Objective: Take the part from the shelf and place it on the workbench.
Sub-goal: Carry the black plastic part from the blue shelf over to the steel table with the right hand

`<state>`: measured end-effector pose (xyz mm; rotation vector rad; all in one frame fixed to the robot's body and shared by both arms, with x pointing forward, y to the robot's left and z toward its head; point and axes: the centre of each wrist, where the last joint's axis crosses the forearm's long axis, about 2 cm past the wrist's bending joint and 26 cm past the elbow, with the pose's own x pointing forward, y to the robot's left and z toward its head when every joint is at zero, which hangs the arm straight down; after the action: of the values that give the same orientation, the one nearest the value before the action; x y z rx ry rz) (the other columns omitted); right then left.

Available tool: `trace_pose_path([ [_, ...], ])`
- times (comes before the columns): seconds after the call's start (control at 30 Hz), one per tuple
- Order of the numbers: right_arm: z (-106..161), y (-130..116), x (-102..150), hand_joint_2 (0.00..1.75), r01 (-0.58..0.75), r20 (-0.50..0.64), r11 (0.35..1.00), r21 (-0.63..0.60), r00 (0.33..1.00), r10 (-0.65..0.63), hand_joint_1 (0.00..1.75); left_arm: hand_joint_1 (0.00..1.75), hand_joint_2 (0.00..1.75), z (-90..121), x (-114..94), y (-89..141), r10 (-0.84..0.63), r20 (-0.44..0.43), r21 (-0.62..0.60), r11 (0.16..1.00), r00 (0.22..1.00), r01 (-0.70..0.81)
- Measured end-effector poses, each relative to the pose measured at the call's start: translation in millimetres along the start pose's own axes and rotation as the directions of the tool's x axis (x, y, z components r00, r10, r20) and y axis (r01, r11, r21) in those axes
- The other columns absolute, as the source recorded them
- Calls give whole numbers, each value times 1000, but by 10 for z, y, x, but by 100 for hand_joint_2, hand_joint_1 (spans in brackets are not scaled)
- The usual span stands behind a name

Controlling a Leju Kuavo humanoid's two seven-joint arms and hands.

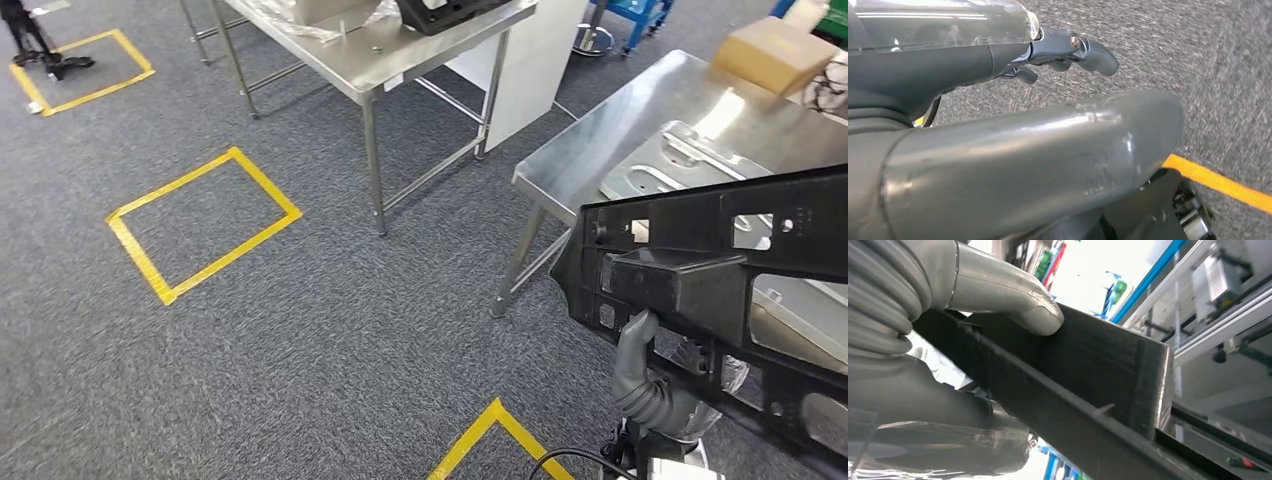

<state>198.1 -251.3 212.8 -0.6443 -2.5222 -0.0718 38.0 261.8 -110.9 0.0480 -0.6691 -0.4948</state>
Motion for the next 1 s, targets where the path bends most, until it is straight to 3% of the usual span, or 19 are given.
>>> trace_pose_path([
  [1.0,89,86,-72,175,-97,-6,989,107,995,98,175,0,0,-6,18,-21,8,-17,-27,1000,1000,-8],
])
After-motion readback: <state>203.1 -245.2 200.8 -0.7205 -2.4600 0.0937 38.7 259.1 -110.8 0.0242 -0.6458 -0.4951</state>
